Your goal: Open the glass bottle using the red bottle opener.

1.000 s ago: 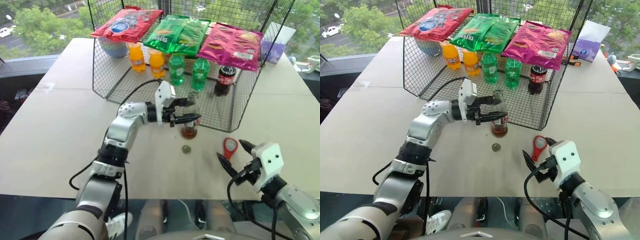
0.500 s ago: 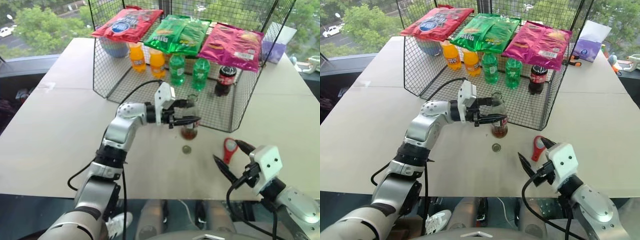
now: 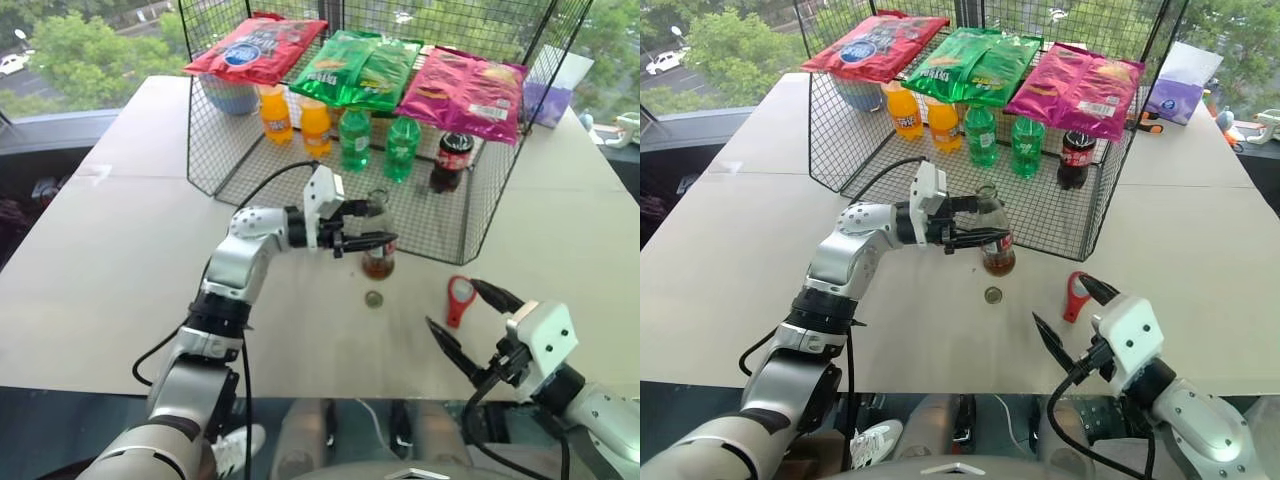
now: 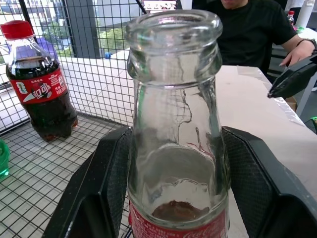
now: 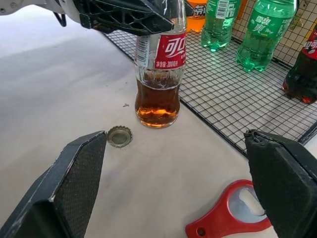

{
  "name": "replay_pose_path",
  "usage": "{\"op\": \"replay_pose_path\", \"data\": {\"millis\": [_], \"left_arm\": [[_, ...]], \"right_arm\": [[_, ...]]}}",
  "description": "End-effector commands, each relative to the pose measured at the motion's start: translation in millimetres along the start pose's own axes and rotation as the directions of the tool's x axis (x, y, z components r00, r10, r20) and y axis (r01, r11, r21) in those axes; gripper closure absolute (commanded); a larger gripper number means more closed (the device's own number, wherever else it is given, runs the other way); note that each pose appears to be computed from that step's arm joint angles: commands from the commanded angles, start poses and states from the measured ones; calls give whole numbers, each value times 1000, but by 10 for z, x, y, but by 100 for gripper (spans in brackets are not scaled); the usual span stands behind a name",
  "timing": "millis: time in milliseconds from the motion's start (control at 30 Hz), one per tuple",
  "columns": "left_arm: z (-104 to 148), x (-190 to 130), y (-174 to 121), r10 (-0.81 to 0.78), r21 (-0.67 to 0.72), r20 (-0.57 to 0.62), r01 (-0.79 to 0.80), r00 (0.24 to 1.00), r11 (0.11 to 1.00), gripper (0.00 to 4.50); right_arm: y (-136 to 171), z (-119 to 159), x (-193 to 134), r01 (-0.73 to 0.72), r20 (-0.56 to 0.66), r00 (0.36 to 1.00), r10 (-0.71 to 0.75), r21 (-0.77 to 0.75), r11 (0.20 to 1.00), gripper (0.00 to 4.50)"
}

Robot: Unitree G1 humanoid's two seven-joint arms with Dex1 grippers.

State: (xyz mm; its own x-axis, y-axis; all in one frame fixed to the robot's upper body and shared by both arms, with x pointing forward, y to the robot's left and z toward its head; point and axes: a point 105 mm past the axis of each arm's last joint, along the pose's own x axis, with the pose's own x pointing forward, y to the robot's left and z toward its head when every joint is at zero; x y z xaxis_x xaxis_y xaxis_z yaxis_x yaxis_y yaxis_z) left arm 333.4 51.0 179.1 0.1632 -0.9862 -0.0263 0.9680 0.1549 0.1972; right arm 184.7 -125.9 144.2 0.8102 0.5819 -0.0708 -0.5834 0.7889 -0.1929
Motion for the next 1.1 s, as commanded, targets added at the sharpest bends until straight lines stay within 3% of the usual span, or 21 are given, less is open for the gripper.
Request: {"op": "replay_pose_path", "data": {"millis": [33, 100, 133, 800, 1100], "left_arm": [[-21, 12, -72, -43, -26, 14, 43, 999, 999, 112], [-16, 15, -74, -43, -25, 16, 43, 999, 999, 56], [-10, 21, -71, -41, -24, 17, 41, 999, 999, 2], [-5, -64, -52, -28, -18, 19, 28, 999, 999, 2], [-150, -580, -159, 60, -80, -8, -60, 998, 995, 2]], "right_arm": [[-12, 150, -38, 15, 52, 999, -13, -43, 999, 0], [-18, 147, -35, 18, 49, 999, -16, -43, 999, 0], [-22, 146, -33, 19, 47, 999, -17, -44, 999, 0], [-38, 143, -4, 25, 46, 999, -22, -47, 999, 0], [-176, 46, -171, 84, -15, 996, -85, -52, 995, 0]]}}
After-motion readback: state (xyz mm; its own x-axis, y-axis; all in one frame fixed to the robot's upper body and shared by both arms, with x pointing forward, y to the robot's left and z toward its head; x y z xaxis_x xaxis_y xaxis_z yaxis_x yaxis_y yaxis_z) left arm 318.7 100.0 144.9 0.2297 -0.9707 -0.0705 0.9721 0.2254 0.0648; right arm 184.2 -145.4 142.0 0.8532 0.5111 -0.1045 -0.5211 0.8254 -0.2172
